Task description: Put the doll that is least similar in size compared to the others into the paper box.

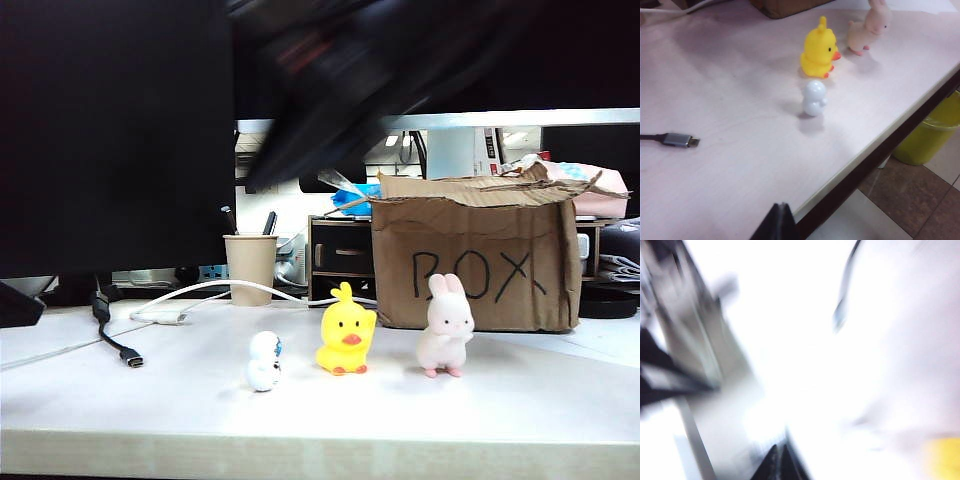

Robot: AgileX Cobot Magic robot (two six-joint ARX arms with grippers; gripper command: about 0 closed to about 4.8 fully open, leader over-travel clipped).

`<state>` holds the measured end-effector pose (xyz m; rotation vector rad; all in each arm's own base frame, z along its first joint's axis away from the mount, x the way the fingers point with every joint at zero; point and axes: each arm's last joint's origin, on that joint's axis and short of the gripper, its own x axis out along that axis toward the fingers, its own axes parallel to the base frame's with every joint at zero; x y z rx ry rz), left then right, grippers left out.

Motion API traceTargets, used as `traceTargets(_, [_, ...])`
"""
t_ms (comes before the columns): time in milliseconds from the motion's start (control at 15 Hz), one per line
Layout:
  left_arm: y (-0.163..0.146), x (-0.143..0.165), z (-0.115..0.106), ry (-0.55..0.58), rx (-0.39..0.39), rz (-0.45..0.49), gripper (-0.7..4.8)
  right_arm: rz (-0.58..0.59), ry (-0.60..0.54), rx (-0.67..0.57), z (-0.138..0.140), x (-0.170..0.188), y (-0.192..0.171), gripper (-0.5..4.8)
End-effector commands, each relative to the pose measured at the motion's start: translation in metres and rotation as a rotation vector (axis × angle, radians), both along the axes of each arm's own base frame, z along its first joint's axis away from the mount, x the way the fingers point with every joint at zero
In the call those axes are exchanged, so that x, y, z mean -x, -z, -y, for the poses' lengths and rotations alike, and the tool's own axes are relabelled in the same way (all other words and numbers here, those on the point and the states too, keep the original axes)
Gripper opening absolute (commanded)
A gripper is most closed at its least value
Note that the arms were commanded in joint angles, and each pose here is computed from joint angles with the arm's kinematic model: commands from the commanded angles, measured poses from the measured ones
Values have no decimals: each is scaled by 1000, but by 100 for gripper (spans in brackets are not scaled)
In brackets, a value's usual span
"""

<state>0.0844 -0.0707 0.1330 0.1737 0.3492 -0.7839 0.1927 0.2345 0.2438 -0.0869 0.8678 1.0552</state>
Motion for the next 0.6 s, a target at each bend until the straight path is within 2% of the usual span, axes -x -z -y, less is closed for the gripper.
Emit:
traceTargets(67, [-1, 0, 0, 4, 6, 6, -5, 8, -19, 141, -31, -2, 26, 182])
traceTargets(133, [-1, 0, 0, 4, 6, 5, -5, 1, -20, 157, -34, -2, 30, 257])
traceTargets(200, [-1, 0, 0, 0, 6, 7, -5, 0, -14, 179, -37, -1, 35, 304])
traceTargets(333, [-1, 0, 0, 2, 5, 5, -5, 1, -3, 203, -36, -1, 36, 333])
traceTargets(466, [-1, 0, 0, 3, 6, 5, -5, 28, -3, 228, -35, -1, 37, 388])
traceTargets(599, [-1, 0, 0, 3, 6, 6, -5, 47, 14, 239, -35, -2, 37, 388])
